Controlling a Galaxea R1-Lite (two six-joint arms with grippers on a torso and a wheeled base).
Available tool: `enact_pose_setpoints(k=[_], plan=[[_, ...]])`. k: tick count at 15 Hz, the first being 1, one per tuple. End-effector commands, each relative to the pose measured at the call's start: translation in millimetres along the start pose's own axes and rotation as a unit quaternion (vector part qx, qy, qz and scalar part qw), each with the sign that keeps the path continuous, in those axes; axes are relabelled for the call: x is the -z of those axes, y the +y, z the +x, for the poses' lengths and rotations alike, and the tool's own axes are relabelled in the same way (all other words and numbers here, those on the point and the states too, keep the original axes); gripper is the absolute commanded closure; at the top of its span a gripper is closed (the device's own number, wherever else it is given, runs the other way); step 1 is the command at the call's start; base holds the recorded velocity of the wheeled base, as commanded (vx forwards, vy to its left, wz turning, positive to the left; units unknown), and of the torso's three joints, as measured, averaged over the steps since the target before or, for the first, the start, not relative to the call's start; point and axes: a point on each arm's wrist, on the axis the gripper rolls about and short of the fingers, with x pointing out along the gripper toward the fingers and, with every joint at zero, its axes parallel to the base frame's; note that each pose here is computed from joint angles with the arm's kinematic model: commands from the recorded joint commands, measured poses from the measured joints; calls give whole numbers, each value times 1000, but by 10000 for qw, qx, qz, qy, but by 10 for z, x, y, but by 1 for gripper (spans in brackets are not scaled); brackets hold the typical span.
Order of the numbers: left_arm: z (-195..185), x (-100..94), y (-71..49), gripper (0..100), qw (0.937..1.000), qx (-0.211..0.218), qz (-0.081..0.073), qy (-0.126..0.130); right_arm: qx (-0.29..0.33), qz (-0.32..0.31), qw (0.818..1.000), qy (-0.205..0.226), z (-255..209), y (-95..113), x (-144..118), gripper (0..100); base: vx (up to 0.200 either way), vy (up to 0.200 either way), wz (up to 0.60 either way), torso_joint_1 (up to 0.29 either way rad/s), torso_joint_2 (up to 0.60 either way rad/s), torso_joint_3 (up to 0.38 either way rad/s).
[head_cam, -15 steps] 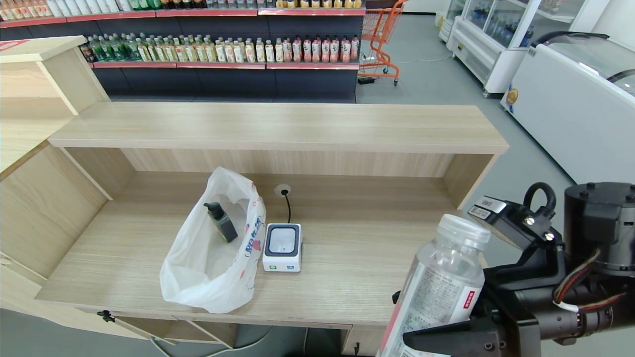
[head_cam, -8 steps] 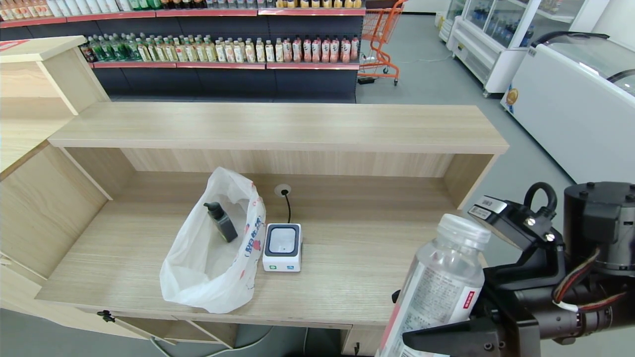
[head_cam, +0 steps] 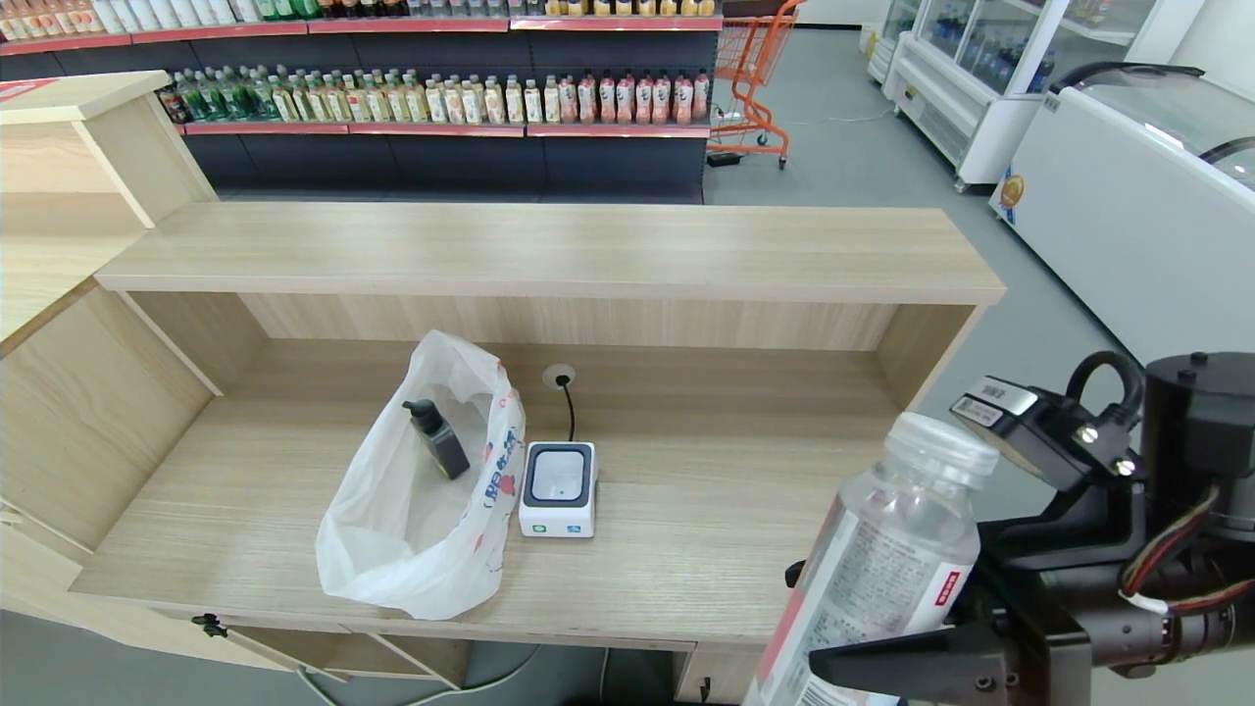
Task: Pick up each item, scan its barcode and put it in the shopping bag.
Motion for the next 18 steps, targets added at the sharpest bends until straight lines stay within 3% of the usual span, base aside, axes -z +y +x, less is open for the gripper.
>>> enact_pose_setpoints(k=[1, 2, 3, 6, 9, 12, 13, 14, 15, 18], plan=[[0, 0, 0, 0, 10000, 3, -1, -1, 103, -446, 9989, -43, -28, 20, -15, 100, 0, 0, 0, 0, 0, 0], [0, 0, 0, 0, 10000, 10, -1, -1, 462, -802, 9957, -33, -41, -30, -13, 100, 0, 0, 0, 0, 0, 0], [0, 0, 0, 0, 10000, 3, -1, -1, 1282, -1460, 9809, 44, -90, -95, -22, 100, 0, 0, 0, 0, 0, 0], [0, 0, 0, 0, 10000, 3, -1, -1, 3111, -3199, 8921, 706, -266, -266, -47, 100, 0, 0, 0, 0, 0, 0], [1, -1, 0, 0, 10000, 3, -1, 6, 3679, -4126, 8260, 1103, -458, -393, -25, 100, 0, 0, 0, 0, 0, 0], [0, 0, 0, 0, 10000, 3, -1, -1, 3987, -4788, 7757, 1000, -535, -388, 180, 100, 0, 0, 0, 0, 0, 0], [0, 0, 1, 0, 10000, 3, -1, -1, 4238, -5128, 7398, 1003, -627, -389, 191, 100, 0, 0, 0, 0, 0, 0], [0, 0, 0, 0, 10000, 3, -1, -1, 4345, -5341, 7176, 1050, -673, -380, 203, 100, 0, 0, 0, 0, 0, 0], [0, 0, 0, 0, 10000, 3, -1, -1, 4507, -5705, 6775, 1113, -760, -321, 231, 100, 0, 0, 0, 0, 0, 0], [0, 0, 0, 0, 10000, 3, -1, -1, 4212, -6126, 6559, 1309, -717, -114, 419, 100, 0, 0, 0, 0, 0, 0]])
